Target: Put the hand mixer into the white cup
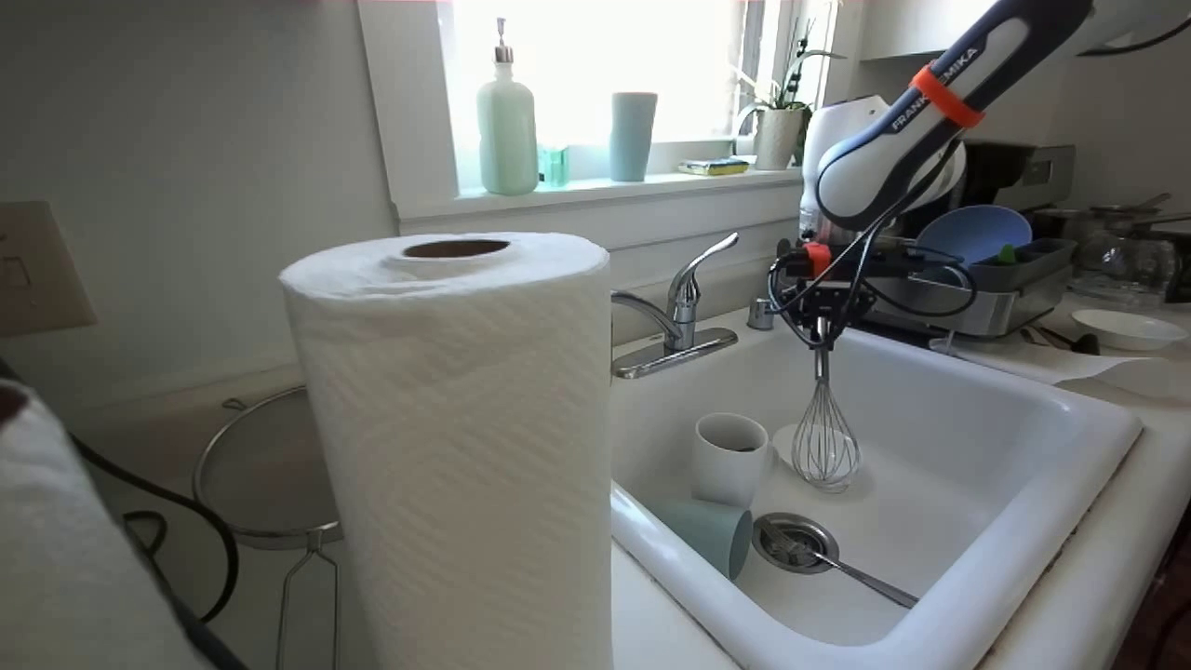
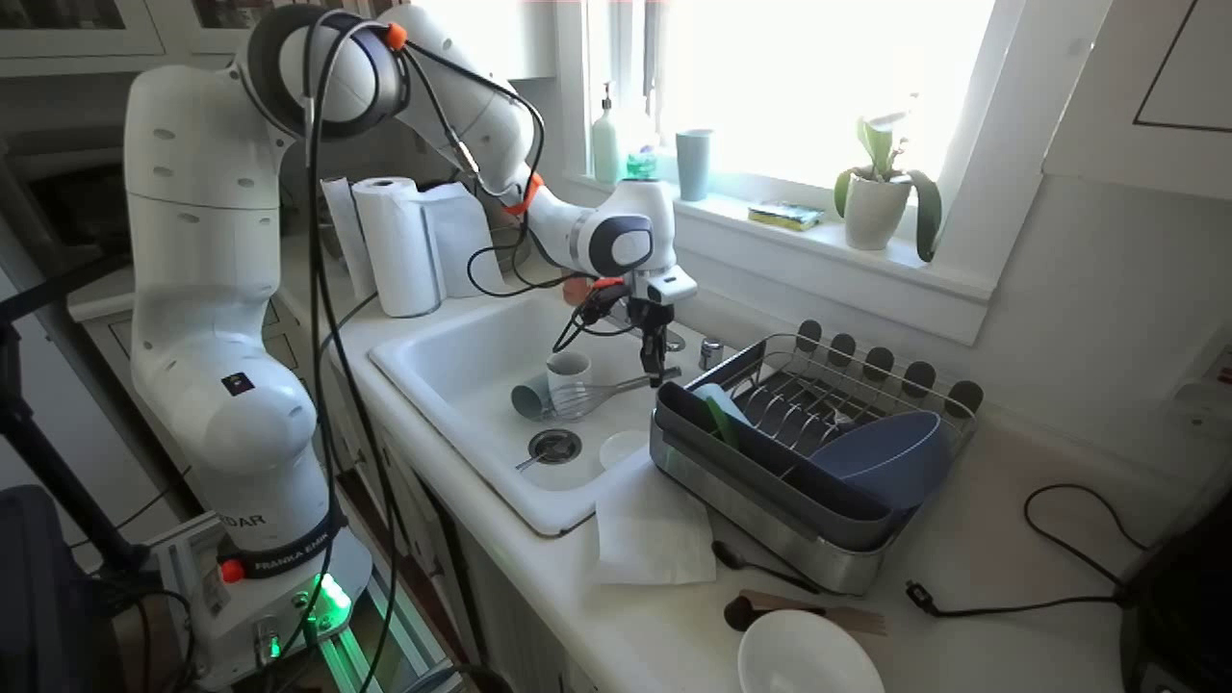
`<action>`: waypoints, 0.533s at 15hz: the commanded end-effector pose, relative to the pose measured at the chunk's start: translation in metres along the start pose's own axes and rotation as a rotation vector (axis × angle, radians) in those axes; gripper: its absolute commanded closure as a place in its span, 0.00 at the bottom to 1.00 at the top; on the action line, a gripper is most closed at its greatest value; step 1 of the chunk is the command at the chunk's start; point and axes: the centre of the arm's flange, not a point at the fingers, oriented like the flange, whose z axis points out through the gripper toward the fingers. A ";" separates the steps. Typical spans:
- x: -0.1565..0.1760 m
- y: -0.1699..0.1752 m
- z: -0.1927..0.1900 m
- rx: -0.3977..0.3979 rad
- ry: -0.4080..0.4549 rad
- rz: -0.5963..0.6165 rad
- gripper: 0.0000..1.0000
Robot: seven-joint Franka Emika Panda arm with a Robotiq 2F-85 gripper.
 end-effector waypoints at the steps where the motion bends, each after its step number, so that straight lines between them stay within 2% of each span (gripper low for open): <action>1: -0.017 0.018 -0.060 0.003 0.032 0.028 0.94; 5: -0.026 0.011 -0.111 0.069 0.116 0.064 0.94; 8: -0.043 -0.007 -0.139 0.131 0.221 0.085 0.94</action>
